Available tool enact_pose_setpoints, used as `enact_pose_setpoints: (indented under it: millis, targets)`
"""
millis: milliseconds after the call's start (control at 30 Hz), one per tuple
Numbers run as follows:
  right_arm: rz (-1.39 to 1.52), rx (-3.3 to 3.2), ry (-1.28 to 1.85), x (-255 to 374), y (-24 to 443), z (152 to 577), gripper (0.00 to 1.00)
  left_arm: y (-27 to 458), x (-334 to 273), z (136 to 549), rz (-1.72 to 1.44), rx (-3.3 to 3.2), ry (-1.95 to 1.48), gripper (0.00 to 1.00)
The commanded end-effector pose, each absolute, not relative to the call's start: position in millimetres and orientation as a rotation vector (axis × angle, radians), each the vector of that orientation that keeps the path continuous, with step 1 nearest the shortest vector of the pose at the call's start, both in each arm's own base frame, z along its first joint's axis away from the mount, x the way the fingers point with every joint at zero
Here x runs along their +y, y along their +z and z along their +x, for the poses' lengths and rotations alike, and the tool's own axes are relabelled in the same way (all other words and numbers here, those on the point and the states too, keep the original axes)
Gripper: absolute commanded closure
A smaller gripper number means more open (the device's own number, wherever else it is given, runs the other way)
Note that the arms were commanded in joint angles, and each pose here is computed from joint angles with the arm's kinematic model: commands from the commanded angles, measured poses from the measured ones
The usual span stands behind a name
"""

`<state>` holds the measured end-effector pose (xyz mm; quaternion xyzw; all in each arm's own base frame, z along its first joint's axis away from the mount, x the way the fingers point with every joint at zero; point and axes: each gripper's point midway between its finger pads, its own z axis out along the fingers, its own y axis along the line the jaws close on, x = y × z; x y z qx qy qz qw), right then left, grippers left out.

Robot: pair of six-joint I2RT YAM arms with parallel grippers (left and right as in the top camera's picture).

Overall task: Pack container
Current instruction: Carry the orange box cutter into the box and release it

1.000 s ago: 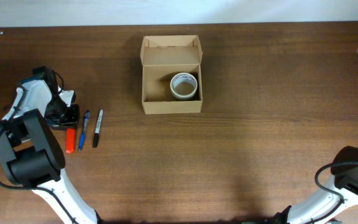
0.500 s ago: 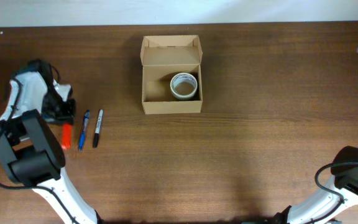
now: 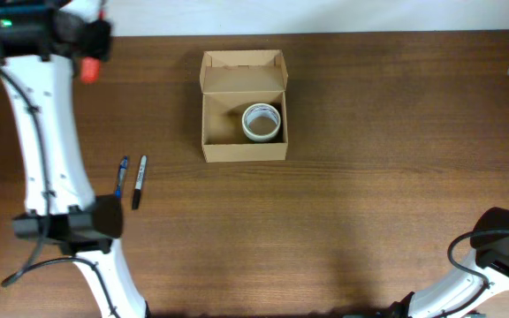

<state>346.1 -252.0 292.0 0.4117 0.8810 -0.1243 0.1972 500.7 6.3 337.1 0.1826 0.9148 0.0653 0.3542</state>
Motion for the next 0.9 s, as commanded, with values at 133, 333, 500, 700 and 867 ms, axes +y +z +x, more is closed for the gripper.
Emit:
enact_pose_setpoints:
  millis: [133, 333, 500, 700, 867]
  targets:
    - [1.154, 2.476, -0.366, -254, 289, 345, 0.01, 321, -145, 464, 1.242, 2.155, 0.026, 0.94]
    - [1.154, 2.476, -0.366, -254, 289, 345, 0.01, 264, -208, 447, 1.526, 2.163, -0.040, 0.96]
    - [1.154, 2.476, -0.366, -254, 289, 345, 0.01, 212, -231, 443, 1.691, 2.201, -0.084, 0.97]
    - [1.154, 2.476, -0.366, -254, 289, 345, 0.01, 168, -235, 443, 1.800, 2.247, -0.113, 0.99]
    - [1.154, 2.476, -0.366, -254, 289, 345, 0.01, 140, -236, 443, 1.837, 2.293, -0.136, 0.98]
